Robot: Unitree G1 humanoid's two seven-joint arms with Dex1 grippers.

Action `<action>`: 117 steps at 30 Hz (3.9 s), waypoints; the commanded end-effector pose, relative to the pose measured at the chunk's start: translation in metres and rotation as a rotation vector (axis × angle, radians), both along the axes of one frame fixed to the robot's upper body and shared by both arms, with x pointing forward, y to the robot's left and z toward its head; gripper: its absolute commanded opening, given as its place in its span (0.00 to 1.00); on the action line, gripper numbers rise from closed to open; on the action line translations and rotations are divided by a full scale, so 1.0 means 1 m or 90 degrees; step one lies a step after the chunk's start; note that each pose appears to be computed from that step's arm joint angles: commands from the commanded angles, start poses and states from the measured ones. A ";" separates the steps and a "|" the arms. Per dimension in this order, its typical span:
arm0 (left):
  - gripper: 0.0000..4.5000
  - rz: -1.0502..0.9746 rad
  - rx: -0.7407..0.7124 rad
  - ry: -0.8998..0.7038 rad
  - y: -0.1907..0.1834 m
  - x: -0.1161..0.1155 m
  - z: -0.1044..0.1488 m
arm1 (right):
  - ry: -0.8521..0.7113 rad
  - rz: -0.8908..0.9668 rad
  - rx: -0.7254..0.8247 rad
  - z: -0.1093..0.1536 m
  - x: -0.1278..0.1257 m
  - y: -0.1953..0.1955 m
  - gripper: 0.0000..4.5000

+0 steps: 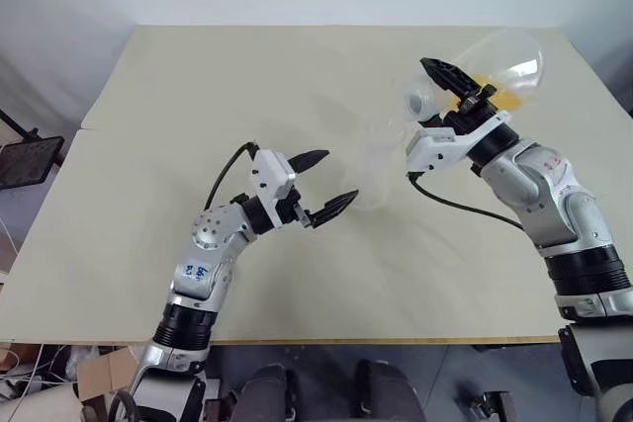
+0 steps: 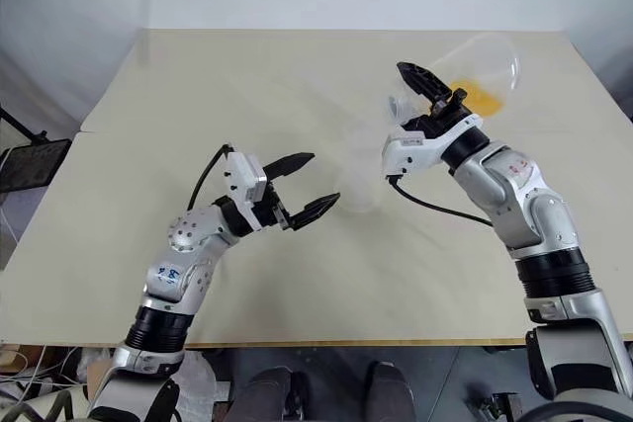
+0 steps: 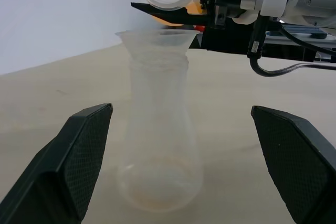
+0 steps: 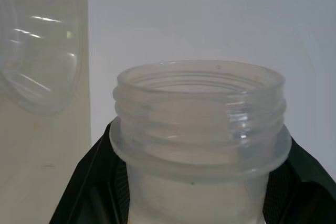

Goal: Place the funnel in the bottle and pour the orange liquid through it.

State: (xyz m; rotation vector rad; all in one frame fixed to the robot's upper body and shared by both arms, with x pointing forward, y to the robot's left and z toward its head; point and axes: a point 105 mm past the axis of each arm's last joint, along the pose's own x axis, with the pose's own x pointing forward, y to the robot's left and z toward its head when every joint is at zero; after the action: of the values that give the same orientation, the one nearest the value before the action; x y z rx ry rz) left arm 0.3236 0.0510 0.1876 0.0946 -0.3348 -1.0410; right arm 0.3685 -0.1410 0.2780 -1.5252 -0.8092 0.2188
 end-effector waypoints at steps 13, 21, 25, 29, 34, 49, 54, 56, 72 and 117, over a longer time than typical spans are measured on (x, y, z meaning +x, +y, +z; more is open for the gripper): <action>1.00 -0.007 -0.031 -0.032 -0.009 -0.004 0.014 | -0.106 0.003 -0.086 0.019 -0.009 0.005 0.56; 1.00 0.002 -0.039 -0.035 -0.009 -0.003 0.014 | -0.118 0.001 -0.113 0.018 -0.005 0.004 0.56; 1.00 0.004 -0.042 -0.036 -0.009 -0.003 0.014 | -0.116 -0.003 -0.115 0.018 -0.004 0.002 0.56; 1.00 0.003 -0.044 -0.036 -0.010 -0.004 0.014 | -0.114 -0.004 -0.114 0.017 -0.003 0.002 0.56; 1.00 0.002 -0.045 -0.037 -0.011 -0.003 0.015 | -0.119 -0.006 -0.114 0.018 -0.003 0.001 0.56; 1.00 0.003 -0.048 -0.038 -0.012 -0.004 0.015 | -0.126 -0.004 -0.118 0.017 -0.002 0.000 0.56; 1.00 0.001 -0.049 -0.038 -0.013 -0.005 0.015 | -0.130 -0.003 -0.122 0.017 -0.002 0.000 0.56; 1.00 0.000 -0.050 -0.038 -0.013 -0.005 0.015 | -0.131 -0.002 -0.125 0.016 -0.002 0.001 0.56; 1.00 0.008 -0.050 -0.041 -0.009 -0.006 0.015 | -0.146 0.006 -0.137 0.017 -0.003 0.006 0.56; 1.00 0.015 -0.069 -0.047 -0.008 -0.009 0.016 | -0.176 0.016 -0.158 0.020 -0.003 0.008 0.56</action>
State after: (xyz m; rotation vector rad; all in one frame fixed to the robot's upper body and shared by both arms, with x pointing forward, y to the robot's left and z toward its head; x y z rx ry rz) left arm 0.3216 0.0427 0.1907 0.0203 -0.3911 -0.9890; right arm 0.3720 -0.1341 0.2778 -1.8003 -0.9787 0.1816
